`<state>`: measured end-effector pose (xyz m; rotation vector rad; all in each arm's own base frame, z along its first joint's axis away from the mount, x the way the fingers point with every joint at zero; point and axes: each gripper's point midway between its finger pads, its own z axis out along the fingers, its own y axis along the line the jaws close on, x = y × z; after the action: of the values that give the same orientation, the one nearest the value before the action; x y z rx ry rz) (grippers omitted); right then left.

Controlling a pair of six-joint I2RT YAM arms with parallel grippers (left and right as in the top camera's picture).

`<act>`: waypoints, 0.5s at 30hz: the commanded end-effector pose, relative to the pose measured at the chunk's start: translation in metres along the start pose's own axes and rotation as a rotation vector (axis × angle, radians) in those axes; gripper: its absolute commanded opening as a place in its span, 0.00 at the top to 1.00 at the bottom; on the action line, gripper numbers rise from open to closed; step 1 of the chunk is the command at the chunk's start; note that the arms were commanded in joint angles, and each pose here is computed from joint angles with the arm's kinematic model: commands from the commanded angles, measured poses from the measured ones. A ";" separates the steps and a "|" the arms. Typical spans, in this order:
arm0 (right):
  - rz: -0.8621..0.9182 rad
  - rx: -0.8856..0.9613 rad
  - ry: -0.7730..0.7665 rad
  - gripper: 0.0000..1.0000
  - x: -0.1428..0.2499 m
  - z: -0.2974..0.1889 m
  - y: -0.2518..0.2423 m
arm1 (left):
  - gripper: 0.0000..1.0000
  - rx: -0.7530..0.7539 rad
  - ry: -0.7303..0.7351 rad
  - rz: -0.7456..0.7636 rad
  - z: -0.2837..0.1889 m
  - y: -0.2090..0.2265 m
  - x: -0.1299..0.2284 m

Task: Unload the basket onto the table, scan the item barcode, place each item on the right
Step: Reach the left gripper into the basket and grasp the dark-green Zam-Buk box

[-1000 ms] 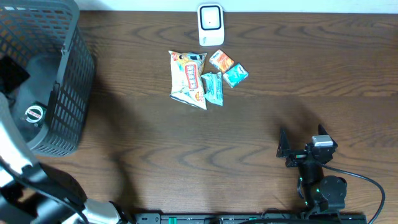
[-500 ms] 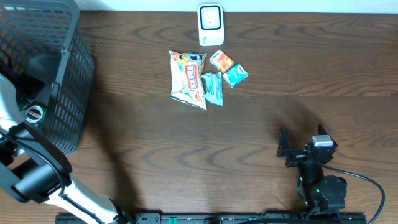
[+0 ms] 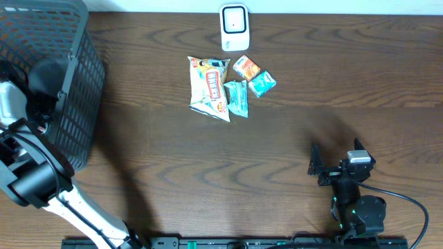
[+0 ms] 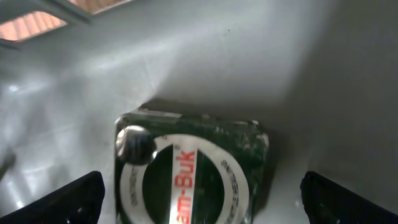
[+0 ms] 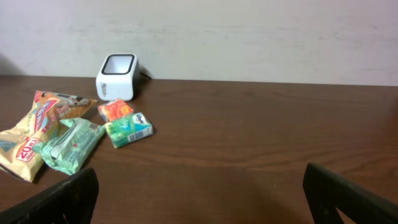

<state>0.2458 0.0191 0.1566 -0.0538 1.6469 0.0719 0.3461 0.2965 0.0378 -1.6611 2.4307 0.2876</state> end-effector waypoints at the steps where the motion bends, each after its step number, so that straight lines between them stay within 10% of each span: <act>1: 0.000 0.013 0.002 0.01 0.001 0.000 -0.003 | 0.00 -0.034 0.024 0.038 0.018 0.004 0.006; 15: 0.000 0.013 0.002 0.01 0.001 0.000 -0.003 | 0.38 -0.048 0.056 0.120 0.032 0.005 0.013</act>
<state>0.2458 0.0191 0.1566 -0.0535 1.6469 0.0721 0.3503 0.3001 0.0301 -1.5491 2.5026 0.3058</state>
